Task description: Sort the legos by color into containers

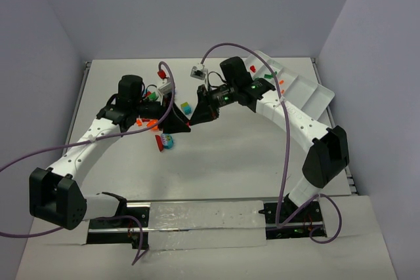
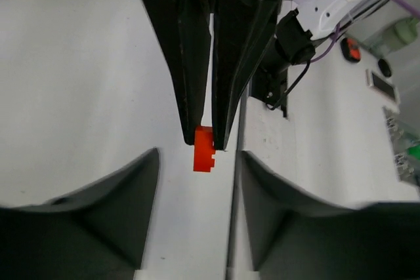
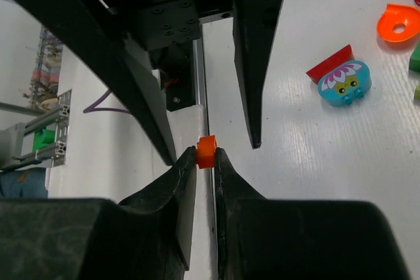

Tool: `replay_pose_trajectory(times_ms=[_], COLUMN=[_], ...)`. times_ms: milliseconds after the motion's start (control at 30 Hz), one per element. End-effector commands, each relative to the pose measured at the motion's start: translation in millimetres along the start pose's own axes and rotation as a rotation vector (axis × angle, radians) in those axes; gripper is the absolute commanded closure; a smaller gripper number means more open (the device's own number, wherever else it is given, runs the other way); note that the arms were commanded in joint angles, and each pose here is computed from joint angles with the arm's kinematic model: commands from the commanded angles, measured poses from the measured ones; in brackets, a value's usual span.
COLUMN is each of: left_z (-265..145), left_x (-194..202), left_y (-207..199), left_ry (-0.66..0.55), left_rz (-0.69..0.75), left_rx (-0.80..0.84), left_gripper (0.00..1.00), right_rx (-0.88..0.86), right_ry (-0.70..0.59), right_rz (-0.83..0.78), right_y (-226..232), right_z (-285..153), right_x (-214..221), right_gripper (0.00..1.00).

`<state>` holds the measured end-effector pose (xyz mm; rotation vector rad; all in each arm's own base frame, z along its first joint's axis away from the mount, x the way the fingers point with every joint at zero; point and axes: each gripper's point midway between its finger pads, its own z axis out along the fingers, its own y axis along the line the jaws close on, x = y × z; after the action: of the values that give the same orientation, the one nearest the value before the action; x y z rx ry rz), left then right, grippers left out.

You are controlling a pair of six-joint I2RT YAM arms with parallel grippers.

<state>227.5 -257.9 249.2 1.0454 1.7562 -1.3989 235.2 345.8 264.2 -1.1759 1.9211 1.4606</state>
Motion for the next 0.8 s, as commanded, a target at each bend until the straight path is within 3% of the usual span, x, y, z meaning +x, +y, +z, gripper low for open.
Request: replay_pose_trajectory(times_ms=[0,33,100,200,367,500,767], left_z=[-6,-9,-21,-45,-83,-90,-106], left_x=[-4,-3,-10,-18,-27,-23,-25], left_y=[9,12,28,51,91,109,136], left_ry=[0.021,0.028,0.023,0.005,-0.036,-0.054,-0.096], left_rz=[0.075,0.073,0.091,0.072,0.005,-0.051,-0.101], left_rx=[-0.093,-0.122,-0.234,-0.376,-0.601,-0.681,-0.843], left_gripper=[0.2,0.06,0.01,0.01,0.01,0.01,0.01], right_rx=[0.059,0.087,0.165,0.374,0.783,1.045,1.339], right_ry=[-0.036,-0.041,-0.055,-0.082,-0.01,-0.01,-0.02], right_rz=[-0.063,-0.061,-0.038,0.019,0.112,0.22,0.344], right_y=[5,-2,-25,-80,-172,-240,-320], right_z=[-21,-28,-50,-103,-186,-260,-350], right_x=[-11,-11,-8,-1,29,46,56], right_gripper=[1.0,1.0,1.0,1.0,1.0,1.0,1.0])
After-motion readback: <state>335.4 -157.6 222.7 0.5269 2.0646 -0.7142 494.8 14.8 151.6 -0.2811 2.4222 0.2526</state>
